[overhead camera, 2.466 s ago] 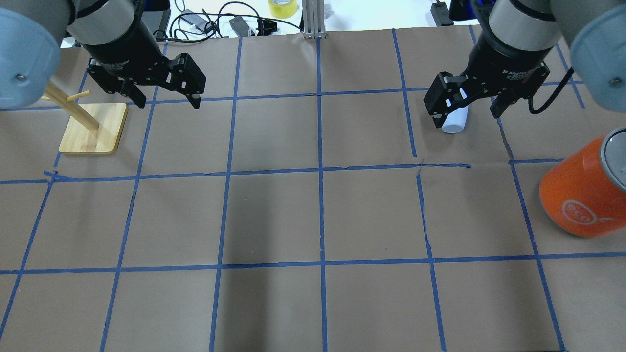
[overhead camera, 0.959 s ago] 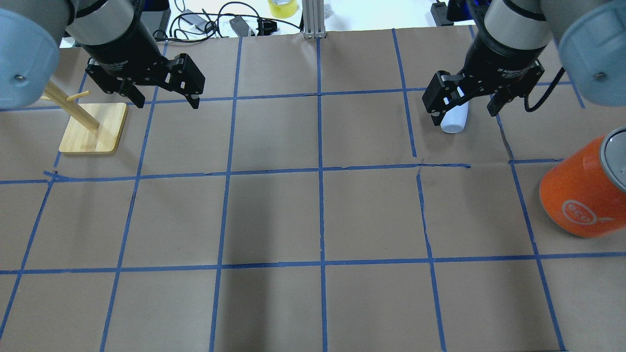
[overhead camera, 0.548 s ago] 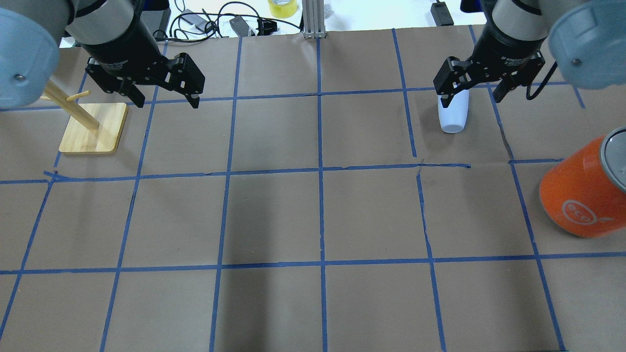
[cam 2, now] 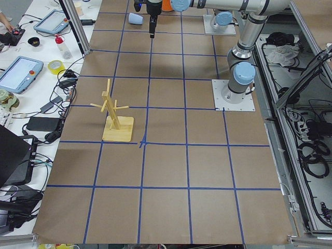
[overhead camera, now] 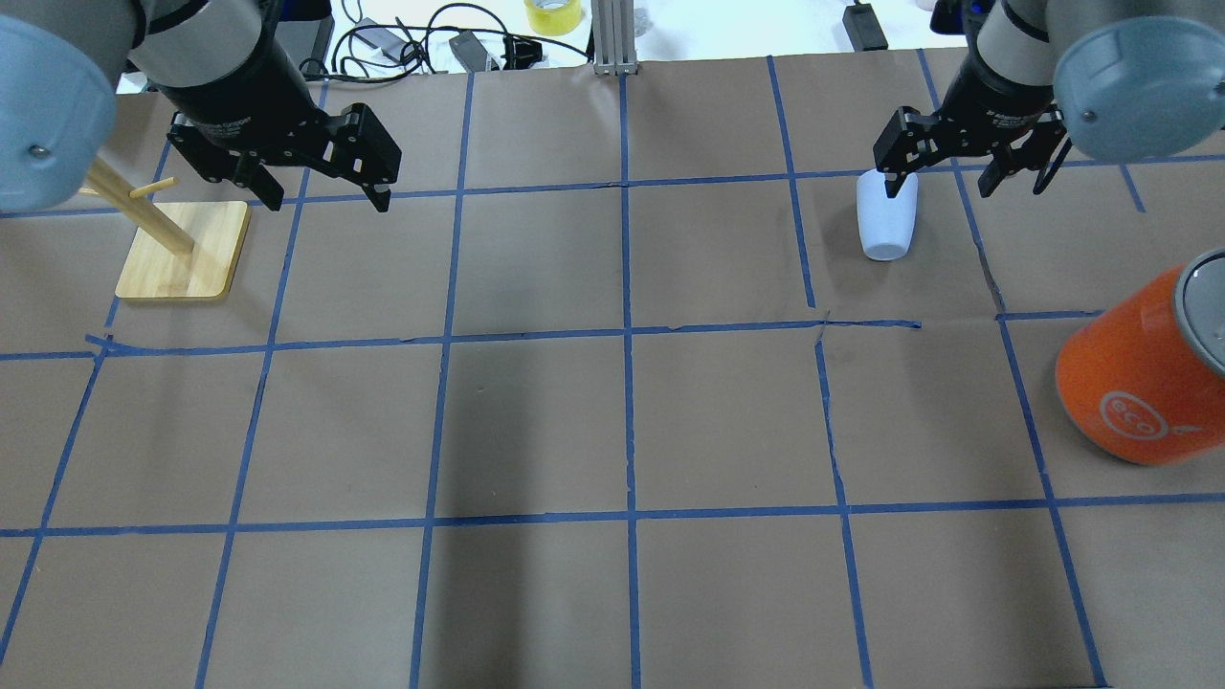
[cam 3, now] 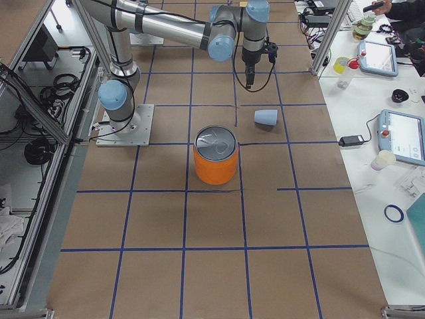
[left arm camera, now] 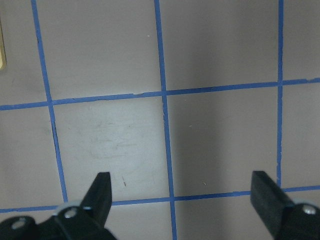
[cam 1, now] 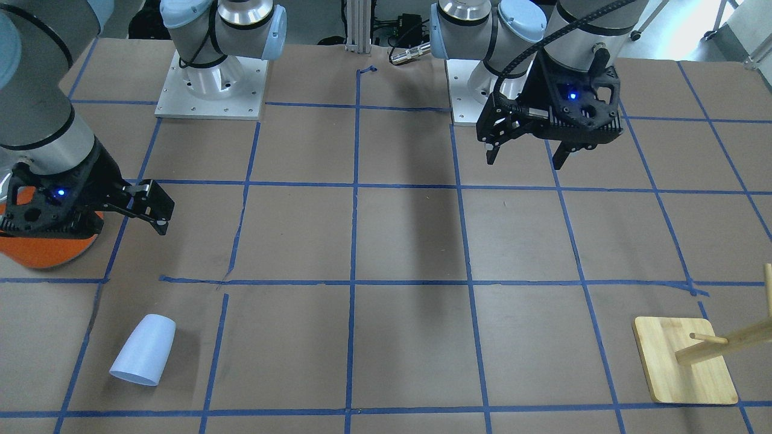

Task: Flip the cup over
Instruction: 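Close the right gripper around the light blue cup's base, then lift the cup with the right gripper and carry it toward the left arm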

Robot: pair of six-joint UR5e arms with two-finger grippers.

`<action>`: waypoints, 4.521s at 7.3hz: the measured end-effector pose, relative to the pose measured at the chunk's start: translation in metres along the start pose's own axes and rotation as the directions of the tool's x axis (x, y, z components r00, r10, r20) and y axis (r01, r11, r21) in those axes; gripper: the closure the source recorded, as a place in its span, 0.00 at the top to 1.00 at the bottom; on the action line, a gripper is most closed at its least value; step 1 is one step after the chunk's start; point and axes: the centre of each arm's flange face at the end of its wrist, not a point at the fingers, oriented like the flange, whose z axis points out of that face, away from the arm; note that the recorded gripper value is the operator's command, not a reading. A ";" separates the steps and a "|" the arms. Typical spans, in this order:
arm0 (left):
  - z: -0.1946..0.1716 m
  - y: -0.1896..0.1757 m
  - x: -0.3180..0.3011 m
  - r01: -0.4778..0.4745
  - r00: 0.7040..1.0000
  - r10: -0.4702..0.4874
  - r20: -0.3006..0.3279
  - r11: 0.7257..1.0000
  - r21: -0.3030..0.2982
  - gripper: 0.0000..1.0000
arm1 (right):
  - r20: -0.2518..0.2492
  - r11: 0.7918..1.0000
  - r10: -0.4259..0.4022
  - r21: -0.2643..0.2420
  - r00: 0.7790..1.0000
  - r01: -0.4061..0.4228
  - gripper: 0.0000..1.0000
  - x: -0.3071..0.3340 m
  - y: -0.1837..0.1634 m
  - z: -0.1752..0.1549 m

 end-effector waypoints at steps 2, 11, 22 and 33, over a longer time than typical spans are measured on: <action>0.000 0.000 0.000 0.000 1.000 0.000 0.000 1.000 0.000 1.00 | -0.005 0.999 0.022 0.039 1.000 -0.021 1.00 0.003 -0.017 0.043; 0.000 0.000 0.000 0.000 1.000 0.000 0.000 1.000 0.000 1.00 | -0.042 0.997 0.073 0.016 0.996 -0.072 1.00 0.024 -0.061 0.173; 0.000 0.000 0.000 0.000 1.000 0.000 0.000 1.000 0.000 1.00 | 0.031 0.999 0.014 0.051 0.999 -0.015 0.42 0.018 -0.083 0.176; -0.001 0.001 -0.002 0.002 1.000 -0.002 0.004 1.000 0.002 1.00 | -0.064 0.450 -0.883 0.169 0.465 0.877 0.44 -0.267 -0.002 0.131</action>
